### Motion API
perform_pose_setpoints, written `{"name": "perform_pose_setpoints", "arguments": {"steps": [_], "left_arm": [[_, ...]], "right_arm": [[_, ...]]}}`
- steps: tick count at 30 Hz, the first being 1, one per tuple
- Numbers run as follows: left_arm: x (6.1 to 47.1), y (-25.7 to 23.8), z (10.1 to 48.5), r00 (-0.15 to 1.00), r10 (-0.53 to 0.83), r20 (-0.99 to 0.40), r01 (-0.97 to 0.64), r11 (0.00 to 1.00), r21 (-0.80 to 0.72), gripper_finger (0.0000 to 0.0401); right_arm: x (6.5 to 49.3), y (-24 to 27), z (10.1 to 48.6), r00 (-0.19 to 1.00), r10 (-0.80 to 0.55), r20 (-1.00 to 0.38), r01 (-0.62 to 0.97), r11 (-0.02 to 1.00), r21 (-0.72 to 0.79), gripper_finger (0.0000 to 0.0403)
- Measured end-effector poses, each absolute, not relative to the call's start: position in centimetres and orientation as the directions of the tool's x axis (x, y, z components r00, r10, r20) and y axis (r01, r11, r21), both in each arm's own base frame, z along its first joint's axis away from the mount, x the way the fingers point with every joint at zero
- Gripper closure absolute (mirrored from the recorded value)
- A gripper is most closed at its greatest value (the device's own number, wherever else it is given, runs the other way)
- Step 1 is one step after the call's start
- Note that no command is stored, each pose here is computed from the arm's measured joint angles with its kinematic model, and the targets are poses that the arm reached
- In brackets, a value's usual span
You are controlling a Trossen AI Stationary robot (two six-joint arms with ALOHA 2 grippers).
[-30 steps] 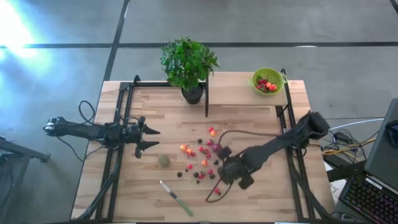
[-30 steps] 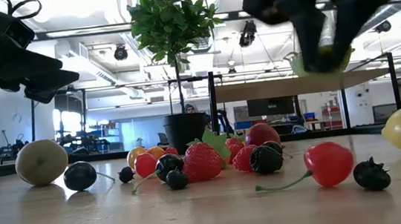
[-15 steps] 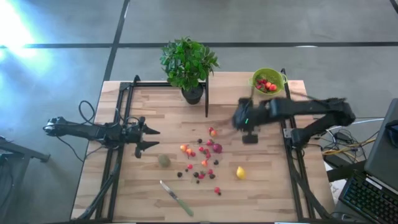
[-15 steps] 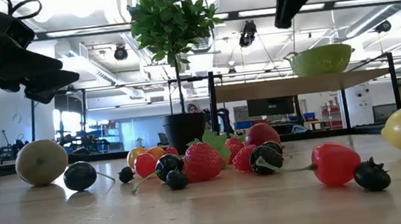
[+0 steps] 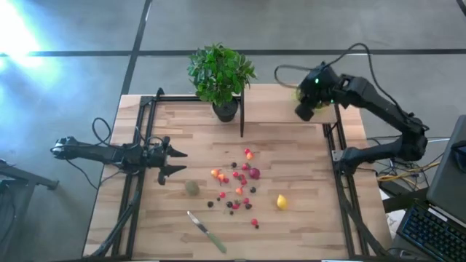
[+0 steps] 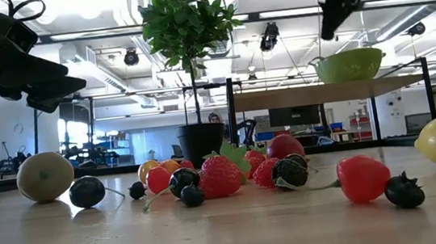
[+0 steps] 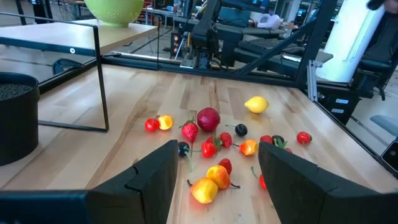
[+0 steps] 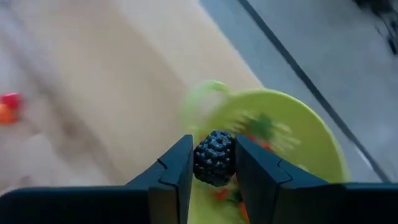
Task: Pick & Place Fruit
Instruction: Put the blackberry into the green strainer bowl on the shelf
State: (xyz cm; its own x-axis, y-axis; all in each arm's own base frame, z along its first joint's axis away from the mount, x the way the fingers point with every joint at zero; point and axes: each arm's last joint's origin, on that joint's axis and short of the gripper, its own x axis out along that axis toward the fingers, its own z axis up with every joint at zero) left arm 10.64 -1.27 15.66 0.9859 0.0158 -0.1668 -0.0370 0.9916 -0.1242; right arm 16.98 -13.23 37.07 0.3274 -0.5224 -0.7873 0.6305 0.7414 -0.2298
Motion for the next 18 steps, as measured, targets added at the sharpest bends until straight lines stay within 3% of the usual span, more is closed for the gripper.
{"name": "perform_pose_setpoints", "arguments": {"steps": [9, 18], "left_arm": [[10.6, -1.3, 15.7, 0.986, 0.016, -0.167, -0.037, 0.992, -0.124, 0.0172], [10.6, -1.3, 15.7, 0.986, 0.016, -0.167, -0.037, 0.992, -0.124, 0.0172]], "right_arm": [[15.4, -17.8, 35.4, 0.178, -0.523, -0.833, 0.751, 0.62, -0.229, 0.0312], [15.1, -20.0, 33.0, 0.064, -0.402, -0.913, 0.764, 0.609, -0.215, 0.0302]]}}
